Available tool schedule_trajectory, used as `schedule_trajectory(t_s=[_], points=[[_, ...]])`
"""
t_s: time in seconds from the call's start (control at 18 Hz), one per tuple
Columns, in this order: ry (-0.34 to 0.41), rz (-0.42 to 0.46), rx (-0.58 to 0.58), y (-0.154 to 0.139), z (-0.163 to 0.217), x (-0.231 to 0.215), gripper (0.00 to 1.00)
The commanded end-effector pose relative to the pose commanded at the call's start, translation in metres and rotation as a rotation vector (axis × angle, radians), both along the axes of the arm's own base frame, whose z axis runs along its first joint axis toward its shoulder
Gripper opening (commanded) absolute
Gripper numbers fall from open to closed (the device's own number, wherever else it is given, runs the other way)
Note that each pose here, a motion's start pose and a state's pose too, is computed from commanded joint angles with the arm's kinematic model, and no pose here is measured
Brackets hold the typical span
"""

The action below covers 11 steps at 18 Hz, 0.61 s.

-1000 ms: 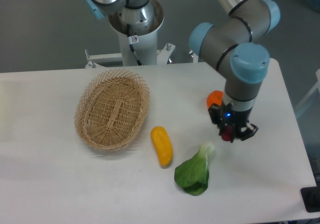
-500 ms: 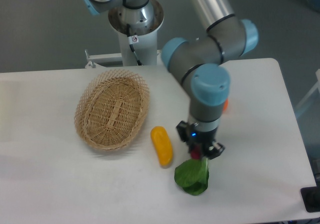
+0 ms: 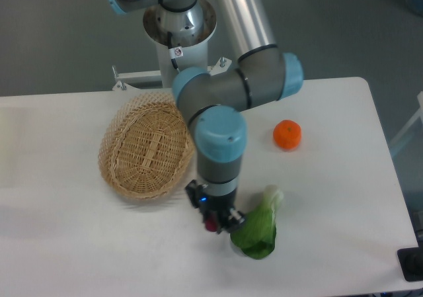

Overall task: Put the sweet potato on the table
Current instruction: 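Carry the held sweet potato past the bok choy and wicker basket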

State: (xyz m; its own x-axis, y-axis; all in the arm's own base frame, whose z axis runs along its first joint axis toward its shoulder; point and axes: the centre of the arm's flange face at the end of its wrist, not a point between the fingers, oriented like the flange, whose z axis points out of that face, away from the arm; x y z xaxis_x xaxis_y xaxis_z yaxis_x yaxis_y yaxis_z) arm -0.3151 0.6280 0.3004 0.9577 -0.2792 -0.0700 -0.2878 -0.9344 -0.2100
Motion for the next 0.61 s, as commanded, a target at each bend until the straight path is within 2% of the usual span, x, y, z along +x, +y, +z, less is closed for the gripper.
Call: schedule_trajectory(t_s=[0.61], points=[[-0.064, -0.155, -0.030, 0.071, -0.036, 0.170, 0.29]])
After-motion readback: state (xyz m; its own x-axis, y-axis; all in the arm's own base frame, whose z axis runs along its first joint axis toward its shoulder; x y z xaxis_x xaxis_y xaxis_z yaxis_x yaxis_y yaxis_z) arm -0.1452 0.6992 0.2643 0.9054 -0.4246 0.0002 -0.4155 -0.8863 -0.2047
